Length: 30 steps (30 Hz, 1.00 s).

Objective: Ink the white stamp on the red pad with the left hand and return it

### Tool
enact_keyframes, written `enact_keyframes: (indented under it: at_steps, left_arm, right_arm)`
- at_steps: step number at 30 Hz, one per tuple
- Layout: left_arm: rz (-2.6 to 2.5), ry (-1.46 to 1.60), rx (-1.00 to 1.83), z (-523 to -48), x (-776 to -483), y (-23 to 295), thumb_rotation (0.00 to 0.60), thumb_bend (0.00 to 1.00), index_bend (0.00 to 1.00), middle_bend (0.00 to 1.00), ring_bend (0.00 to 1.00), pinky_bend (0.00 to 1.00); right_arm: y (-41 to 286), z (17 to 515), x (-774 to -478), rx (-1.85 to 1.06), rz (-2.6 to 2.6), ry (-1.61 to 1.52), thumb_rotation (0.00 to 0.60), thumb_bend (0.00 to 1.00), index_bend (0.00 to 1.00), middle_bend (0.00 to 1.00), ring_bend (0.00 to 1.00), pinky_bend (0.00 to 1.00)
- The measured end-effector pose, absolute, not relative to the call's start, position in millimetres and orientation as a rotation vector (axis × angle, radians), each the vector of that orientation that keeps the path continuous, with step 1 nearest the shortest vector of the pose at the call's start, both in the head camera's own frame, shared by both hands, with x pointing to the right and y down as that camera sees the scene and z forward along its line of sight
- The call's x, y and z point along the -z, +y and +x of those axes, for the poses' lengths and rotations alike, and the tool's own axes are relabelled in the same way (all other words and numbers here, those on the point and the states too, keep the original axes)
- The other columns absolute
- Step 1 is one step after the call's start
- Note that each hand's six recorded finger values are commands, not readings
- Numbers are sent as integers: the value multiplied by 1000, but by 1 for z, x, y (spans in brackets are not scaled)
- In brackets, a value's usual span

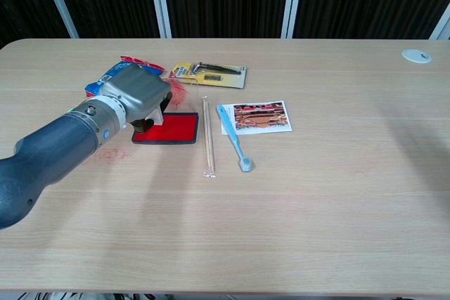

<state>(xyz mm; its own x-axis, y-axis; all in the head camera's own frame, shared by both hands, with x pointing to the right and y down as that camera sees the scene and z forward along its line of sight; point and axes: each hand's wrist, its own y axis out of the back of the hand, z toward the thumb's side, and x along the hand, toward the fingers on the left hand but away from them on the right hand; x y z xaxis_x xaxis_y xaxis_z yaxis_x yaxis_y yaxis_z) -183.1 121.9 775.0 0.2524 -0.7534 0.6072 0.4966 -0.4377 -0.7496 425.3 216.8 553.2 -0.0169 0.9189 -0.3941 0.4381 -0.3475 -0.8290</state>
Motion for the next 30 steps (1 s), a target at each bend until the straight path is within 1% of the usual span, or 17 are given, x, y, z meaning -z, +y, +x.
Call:
enact_keyframes:
  at_steps: [12, 22, 30]
  left_arm:
    - [-1433, 290, 1427, -182, -767, 117, 600, 564, 755, 786, 584, 628]
    - [-1432, 358, 1398, -186, -743, 110, 600, 564, 753, 783, 580, 627]
    - [-1429, 402, 1416, -215, -720, 114, 600, 564, 751, 774, 580, 625]
  right_arm:
    - [217, 425, -553, -1342, -1793, -1408, 600, 127, 0, 0, 0, 185]
    - [217, 425, -552, -1339, -1789, -1407, 600, 127, 0, 0, 0, 185]
    - [217, 424, -552, -1338, -1786, -1403, 600, 129, 0, 0, 0, 185]
